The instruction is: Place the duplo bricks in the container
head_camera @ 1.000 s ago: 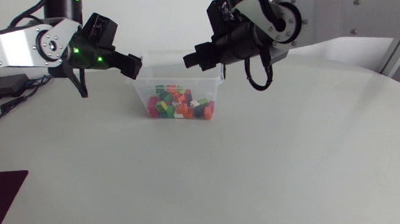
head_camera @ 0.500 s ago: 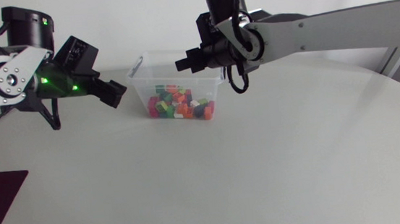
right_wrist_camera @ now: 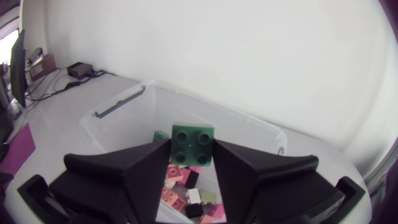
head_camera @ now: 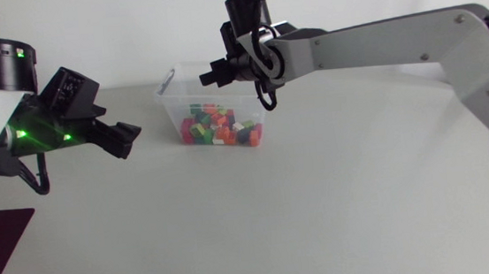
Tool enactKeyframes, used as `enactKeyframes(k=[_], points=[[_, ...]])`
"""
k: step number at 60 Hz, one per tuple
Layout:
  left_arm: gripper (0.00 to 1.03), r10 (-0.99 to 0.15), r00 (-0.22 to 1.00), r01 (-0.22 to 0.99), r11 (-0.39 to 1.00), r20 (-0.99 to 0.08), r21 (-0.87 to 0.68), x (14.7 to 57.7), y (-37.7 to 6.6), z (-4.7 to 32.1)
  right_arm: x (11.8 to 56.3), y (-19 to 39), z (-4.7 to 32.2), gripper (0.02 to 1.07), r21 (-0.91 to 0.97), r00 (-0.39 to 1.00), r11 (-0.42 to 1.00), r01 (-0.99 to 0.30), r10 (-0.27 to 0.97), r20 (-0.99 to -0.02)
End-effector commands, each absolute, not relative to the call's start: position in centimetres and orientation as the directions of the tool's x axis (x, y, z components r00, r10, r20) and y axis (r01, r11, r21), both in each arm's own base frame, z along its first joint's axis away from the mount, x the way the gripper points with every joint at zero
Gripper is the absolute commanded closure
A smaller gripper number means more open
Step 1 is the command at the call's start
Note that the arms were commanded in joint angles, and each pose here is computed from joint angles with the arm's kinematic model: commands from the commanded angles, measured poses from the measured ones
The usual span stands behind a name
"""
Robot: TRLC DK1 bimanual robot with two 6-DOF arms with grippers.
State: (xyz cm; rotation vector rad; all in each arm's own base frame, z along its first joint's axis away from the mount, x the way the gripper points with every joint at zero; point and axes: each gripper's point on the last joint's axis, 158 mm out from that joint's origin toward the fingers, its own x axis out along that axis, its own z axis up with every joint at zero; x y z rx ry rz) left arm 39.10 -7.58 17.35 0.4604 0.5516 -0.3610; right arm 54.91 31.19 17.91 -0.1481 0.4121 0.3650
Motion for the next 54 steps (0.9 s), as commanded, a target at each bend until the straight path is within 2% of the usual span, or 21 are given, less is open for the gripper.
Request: enactKeyframes(k=[1,11,21,35,54], points=[[0.04,-0.196,0.787,0.450,0.831,-0.585,0.327,38.0,-7.1,16.9,56.2,31.6,17.4,0.08,-0.095,0.866,0.928,-0.361,0.296,-0.403],[0.04,-0.181,0.808,0.420,0.845,-0.561,0.331,36.8,-6.2,17.7,56.5,31.2,18.6,0.07,-0.095,0.881,0.934,-0.345,0.288,-0.375],[0.04,-0.142,0.858,0.342,0.875,-0.494,0.343,35.7,-4.2,19.4,54.9,29.3,22.4,0.07,-0.119,0.909,0.938,-0.326,0.276,-0.312],[0.04,-0.095,0.905,0.248,0.909,-0.415,0.334,34.3,-2.1,20.6,51.2,23.2,27.5,0.07,-0.184,0.958,0.955,-0.233,0.192,-0.213],[0.05,-0.058,0.936,0.184,0.921,-0.347,0.343,31.9,-0.8,21.4,45.4,14.3,30.8,0.07,-0.228,0.988,0.970,-0.087,0.056,-0.141]])
